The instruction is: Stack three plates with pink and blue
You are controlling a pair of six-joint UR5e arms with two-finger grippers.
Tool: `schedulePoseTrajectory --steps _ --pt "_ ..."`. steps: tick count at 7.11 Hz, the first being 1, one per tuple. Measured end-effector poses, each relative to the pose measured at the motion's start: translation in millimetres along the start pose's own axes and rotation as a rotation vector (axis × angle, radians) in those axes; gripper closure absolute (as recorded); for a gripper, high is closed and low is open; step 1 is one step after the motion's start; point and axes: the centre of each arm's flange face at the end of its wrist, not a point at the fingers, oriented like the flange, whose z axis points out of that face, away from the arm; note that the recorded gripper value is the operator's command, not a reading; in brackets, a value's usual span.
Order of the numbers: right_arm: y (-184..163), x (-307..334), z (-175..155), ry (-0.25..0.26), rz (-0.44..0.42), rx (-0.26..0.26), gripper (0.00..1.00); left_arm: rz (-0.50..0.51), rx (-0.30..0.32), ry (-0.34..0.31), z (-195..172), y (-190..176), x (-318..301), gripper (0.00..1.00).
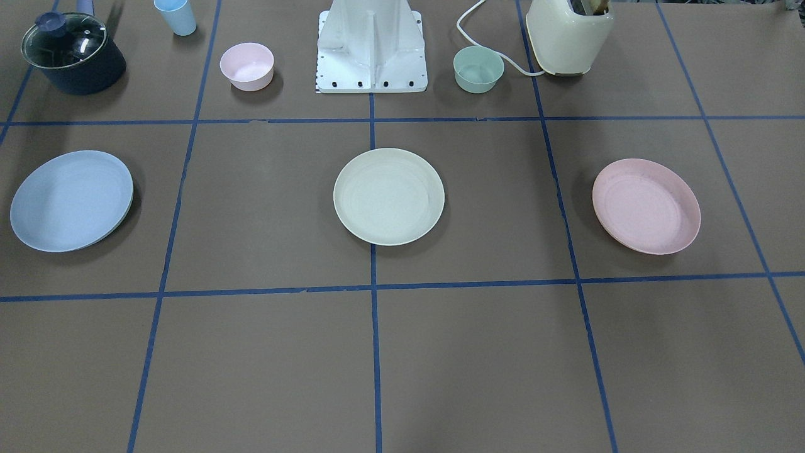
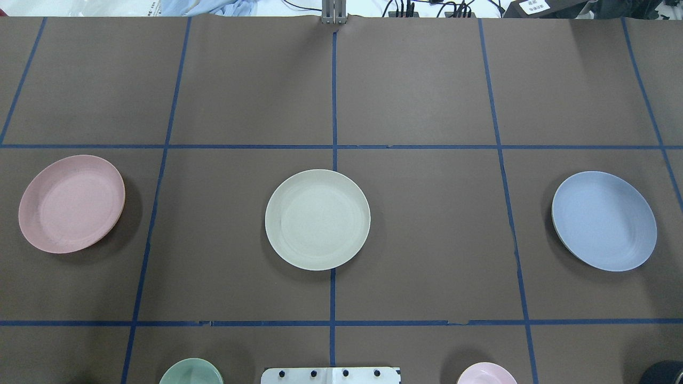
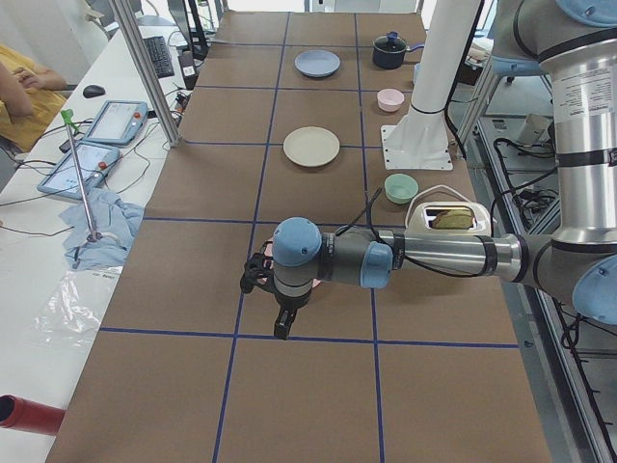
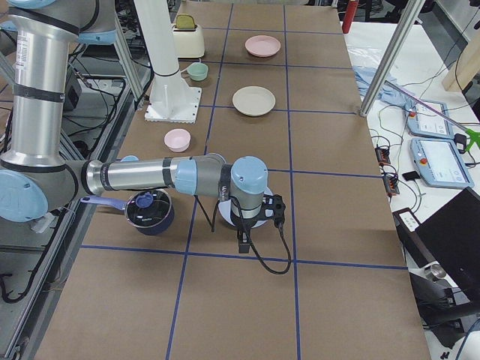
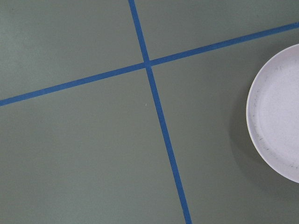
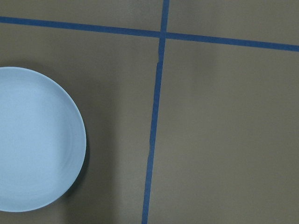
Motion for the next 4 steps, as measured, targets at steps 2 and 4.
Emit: schedulePoseTrajectory --steps 2,4 --pt "-3 -2 -2 -0.001 -0.017 0.019 0.0 0.02 0.022 -0.003 -7 -3 7 0.0" --pt "-9 -7 -8 0.001 -0.062 0.077 0.0 0.057 0.056 -0.01 -16 -12 15 0.0"
